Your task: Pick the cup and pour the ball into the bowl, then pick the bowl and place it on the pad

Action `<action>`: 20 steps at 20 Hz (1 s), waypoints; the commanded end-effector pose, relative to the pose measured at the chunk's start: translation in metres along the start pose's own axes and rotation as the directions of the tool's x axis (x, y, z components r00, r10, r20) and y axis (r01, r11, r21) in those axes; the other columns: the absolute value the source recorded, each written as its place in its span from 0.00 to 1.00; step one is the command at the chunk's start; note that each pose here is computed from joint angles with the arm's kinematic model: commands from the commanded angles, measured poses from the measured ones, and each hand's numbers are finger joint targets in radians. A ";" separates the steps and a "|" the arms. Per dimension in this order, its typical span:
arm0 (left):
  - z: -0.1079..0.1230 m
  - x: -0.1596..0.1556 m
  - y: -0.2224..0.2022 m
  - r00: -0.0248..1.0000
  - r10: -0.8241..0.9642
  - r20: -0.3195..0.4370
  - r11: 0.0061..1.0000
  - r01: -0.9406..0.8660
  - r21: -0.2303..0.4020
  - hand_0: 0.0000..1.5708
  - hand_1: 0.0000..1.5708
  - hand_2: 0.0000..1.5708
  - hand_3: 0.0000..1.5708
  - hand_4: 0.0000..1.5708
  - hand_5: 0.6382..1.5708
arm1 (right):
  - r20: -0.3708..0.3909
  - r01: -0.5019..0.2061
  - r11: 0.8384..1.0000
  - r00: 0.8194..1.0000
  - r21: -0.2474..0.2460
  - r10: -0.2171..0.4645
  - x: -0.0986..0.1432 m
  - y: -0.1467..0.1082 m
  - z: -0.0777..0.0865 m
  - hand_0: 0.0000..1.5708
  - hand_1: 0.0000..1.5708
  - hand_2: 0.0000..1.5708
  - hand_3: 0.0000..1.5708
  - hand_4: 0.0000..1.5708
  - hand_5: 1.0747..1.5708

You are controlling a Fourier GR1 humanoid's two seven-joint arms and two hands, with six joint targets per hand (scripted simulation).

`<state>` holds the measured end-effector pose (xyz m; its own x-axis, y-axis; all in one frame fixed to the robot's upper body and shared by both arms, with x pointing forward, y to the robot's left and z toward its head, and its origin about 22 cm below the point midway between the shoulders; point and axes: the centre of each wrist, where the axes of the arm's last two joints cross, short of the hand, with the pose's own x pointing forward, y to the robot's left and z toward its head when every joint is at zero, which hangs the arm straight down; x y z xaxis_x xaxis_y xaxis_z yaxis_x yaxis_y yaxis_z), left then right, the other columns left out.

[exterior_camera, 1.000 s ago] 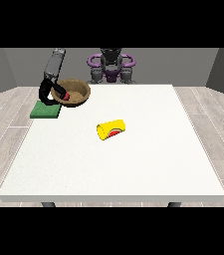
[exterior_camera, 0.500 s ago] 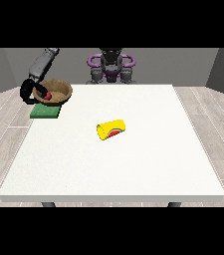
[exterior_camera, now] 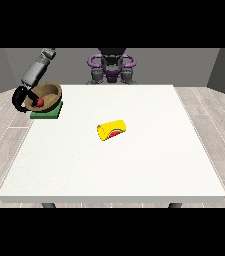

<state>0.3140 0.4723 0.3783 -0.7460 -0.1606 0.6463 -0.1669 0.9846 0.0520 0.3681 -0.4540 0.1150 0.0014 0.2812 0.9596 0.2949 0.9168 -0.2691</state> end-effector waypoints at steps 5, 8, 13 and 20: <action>0.002 0.014 0.010 1.000 0.009 -0.013 1.000 -0.009 0.011 0.00 0.00 0.00 0.00 0.00 0.96 | -0.011 0.012 1.000 1.000 -0.017 -0.013 0.014 -0.052 0.002 1.00 1.00 1.00 0.34 0.81 0.99; 0.009 -0.009 -0.001 0.998 0.028 -0.060 0.999 -0.028 -0.015 0.00 0.00 0.00 0.00 0.00 0.96 | -0.015 -0.020 1.000 1.000 -0.002 0.020 0.016 -0.040 -0.001 1.00 1.00 1.00 0.56 0.79 0.99; 0.019 -0.031 0.002 0.995 -0.006 -0.103 1.000 0.005 -0.004 0.00 0.00 0.00 0.00 0.00 0.96 | -0.081 -0.062 0.996 0.994 0.057 0.067 0.004 0.008 -0.006 1.00 1.00 1.00 0.84 0.79 1.00; 0.007 -0.007 -0.004 0.999 0.021 -0.043 1.000 -0.020 0.011 0.00 0.00 0.00 0.00 0.00 0.95 | -0.098 0.009 0.999 0.995 0.042 -0.005 -0.021 0.005 0.002 1.00 1.00 1.00 0.72 0.71 0.99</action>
<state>0.3223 0.4718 0.3520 -0.7019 -0.1450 0.6973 -0.1617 0.9859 0.0423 0.3701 -0.4566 0.1081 0.0856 0.2716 0.9586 0.2443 0.9270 -0.2845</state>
